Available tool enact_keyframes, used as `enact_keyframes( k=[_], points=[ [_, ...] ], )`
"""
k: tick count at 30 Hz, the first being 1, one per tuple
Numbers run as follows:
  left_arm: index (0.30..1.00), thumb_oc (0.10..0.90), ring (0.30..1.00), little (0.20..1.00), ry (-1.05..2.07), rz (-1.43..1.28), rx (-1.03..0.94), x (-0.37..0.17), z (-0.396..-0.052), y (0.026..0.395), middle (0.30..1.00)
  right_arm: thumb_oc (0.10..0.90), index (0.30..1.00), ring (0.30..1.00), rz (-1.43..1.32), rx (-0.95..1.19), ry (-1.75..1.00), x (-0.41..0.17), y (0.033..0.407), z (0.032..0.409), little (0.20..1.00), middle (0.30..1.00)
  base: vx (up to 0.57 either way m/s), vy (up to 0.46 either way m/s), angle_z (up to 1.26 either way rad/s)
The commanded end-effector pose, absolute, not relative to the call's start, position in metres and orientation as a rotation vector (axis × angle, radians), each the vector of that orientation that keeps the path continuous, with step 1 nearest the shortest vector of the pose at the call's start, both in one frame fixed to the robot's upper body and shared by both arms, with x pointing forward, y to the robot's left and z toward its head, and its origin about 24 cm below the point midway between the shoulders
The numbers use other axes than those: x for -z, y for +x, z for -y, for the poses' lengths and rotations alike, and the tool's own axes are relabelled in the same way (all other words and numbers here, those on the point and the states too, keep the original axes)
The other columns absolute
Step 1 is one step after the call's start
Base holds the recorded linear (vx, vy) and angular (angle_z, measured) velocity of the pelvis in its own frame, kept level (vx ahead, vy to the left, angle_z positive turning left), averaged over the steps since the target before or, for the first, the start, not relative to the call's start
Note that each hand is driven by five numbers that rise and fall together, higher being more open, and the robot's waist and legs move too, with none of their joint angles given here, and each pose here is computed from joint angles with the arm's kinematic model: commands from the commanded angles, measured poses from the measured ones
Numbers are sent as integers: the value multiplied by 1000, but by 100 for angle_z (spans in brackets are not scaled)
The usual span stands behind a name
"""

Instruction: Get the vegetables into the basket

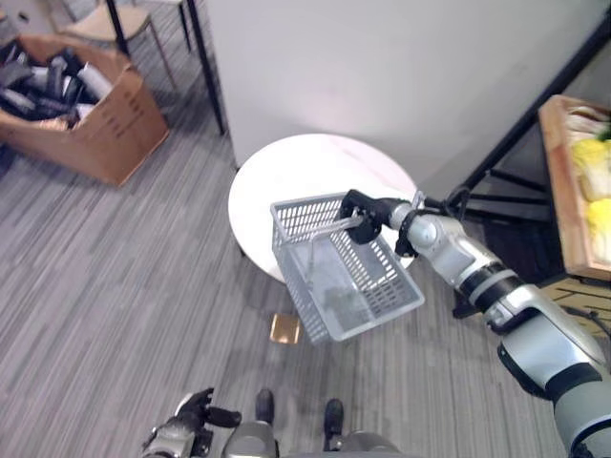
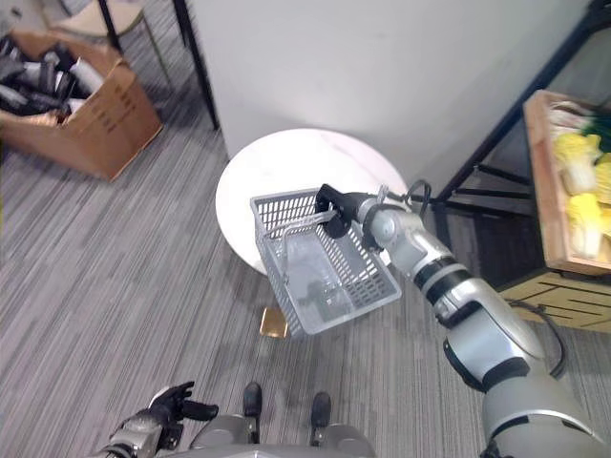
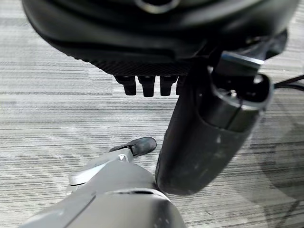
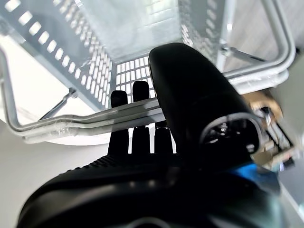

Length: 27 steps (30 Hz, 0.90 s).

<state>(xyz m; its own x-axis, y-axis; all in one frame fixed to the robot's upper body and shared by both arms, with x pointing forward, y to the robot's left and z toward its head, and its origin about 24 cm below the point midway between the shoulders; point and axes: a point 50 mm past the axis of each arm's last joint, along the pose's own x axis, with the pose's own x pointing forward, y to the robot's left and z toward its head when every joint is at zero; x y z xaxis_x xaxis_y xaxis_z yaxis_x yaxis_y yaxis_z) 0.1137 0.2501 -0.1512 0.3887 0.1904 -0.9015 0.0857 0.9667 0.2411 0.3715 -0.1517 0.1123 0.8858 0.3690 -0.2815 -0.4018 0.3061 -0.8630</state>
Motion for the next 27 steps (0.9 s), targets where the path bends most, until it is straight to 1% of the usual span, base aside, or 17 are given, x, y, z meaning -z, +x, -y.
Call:
enact_keyframes(
  k=[1, 2, 3, 7, 10, 11, 15, 16, 17, 18, 23, 27],
  points=[
    [1000, 900, 1000, 1000, 329, -1264, -19, 158, -250, 95, 1000, 400, 300, 300, 139, -328, -1091, -177, 380, 182, 300, 300, -7, -21, -6],
    [1000, 900, 1000, 1000, 331, -1269, -1, 159, -246, 93, 1000, 400, 300, 300, 146, -321, -1083, -171, 370, 190, 300, 300, 0, 0, 0],
    [1000, 900, 1000, 1000, 331, -1270, 0, 159, -246, 93, 1000, 400, 300, 300, 144, -321, -1083, -171, 370, 191, 300, 300, -2, -13, -6],
    [1000, 900, 1000, 1000, 354, -1284, 45, 162, -240, 88, 1000, 400, 300, 300, 97, -247, -1017, -151, 335, 234, 300, 300, -4, -1, -12],
    [1000, 900, 1000, 1000, 359, -1288, 55, 162, -239, 87, 1000, 400, 300, 300, 72, -228, -1019, -146, 330, 242, 300, 300, 3, -3, -15],
    [1000, 900, 1000, 1000, 362, -1293, 65, 163, -238, 85, 1000, 400, 300, 300, 17, -176, -1033, -138, 317, 264, 300, 300, 6, -10, -4],
    [1000, 900, 1000, 1000, 366, -1294, 77, 163, -236, 84, 1000, 400, 300, 300, -113, -80, -1028, -113, 293, 300, 300, 300, 5, -12, -5],
    [1000, 900, 1000, 1000, 366, -1295, 78, 163, -236, 84, 1000, 400, 300, 300, -127, -71, -1023, -111, 289, 303, 300, 300, 0, 0, 0],
    [1000, 900, 1000, 1000, 370, -1294, 84, 164, -235, 84, 1000, 400, 300, 300, -191, -37, -983, -95, 280, 314, 300, 300, 3, -17, -5],
    [1000, 900, 1000, 1000, 371, -1294, 85, 164, -235, 84, 1000, 400, 300, 300, -192, -37, -983, -95, 279, 314, 300, 300, 0, -18, -7],
    [1000, 900, 1000, 1000, 385, -1296, 91, 164, -234, 85, 1000, 400, 300, 300, -362, 47, -909, -53, 257, 336, 300, 300, -2, -5, -2],
    [1000, 900, 1000, 1000, 394, -1281, 98, 163, -233, 90, 1000, 400, 300, 300, -485, 68, -887, -22, 245, 341, 300, 300, -10, -11, -5]
  ],
)
